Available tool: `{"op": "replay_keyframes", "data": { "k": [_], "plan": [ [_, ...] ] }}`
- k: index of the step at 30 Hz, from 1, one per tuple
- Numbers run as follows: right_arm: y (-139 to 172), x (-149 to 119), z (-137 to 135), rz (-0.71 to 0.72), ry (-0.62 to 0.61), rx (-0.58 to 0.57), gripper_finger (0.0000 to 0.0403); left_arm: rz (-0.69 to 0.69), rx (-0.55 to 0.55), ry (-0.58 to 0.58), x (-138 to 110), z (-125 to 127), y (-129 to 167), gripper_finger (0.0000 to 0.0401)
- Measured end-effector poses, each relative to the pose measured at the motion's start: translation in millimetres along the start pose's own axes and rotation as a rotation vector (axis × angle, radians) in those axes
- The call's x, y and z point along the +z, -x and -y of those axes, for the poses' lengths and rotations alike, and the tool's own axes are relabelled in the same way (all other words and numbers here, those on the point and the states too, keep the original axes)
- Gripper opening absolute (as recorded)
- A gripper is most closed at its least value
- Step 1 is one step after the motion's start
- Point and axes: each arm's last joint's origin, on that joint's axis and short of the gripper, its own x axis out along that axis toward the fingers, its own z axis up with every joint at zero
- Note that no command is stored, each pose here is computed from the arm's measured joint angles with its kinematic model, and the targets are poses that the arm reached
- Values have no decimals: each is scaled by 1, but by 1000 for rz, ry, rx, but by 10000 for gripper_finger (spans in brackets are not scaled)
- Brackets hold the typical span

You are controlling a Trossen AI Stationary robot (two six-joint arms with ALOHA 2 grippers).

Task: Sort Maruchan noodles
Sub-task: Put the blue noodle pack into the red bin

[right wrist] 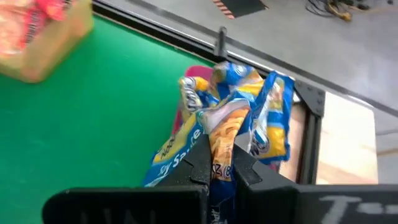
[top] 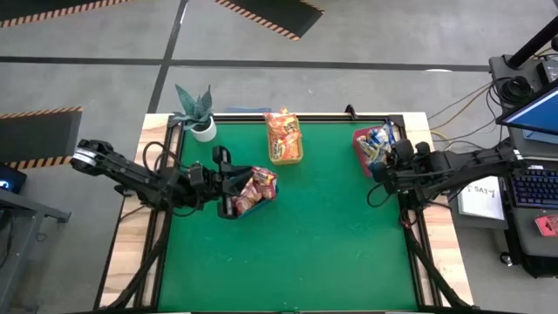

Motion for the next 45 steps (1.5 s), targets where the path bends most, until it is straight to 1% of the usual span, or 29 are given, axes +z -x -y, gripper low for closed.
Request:
{"op": "replay_keyframes", "data": {
  "k": [4, 9, 13, 15, 20, 22, 25, 27, 30, 33, 38, 42, 45],
  "plan": [
    [-4, -4, 8, -26, -60, -67, 8, 3, 1, -15, 1, 0, -1, 41],
    [-3, -2, 18, -59, -116, -147, 8, -12, 21, -24, -1, -1, 1, 41],
    [-6, 1, 16, -68, -149, -185, 8, -14, 23, -47, -2, -1, 1, 41],
    [-10, 3, 11, -76, -164, -224, 8, -15, 23, -51, -2, -1, 1, 41],
    [-26, 1, -3, -110, -147, -343, 8, -22, 21, -55, -3, -1, 2, 41],
    [-31, 1, -9, -116, -132, -373, 9, -33, 18, -60, -4, -1, 2, 41],
    [-40, 1, -22, -110, -95, -388, 12, -45, 15, -66, -6, 0, 2, 41],
    [-45, 1, -29, -108, -61, -396, 19, -50, 14, -69, -6, 0, 2, 41],
    [-53, 1, -40, -113, -41, -408, 38, -52, 14, -69, -7, 0, 2, 41],
    [-59, -1, -48, -121, -7, -435, 63, -52, 14, -69, -7, 0, 2, 41],
    [-66, -1, -57, -95, 46, -475, 106, -57, 12, -72, -7, 0, 2, 41],
    [-64, 7, -63, -102, 92, -459, 129, -61, 11, -75, -8, 0, 2, 41],
    [-58, 16, -66, -101, 101, -429, 135, -77, 17, -84, -9, 0, 2, 41]
  ]
}}
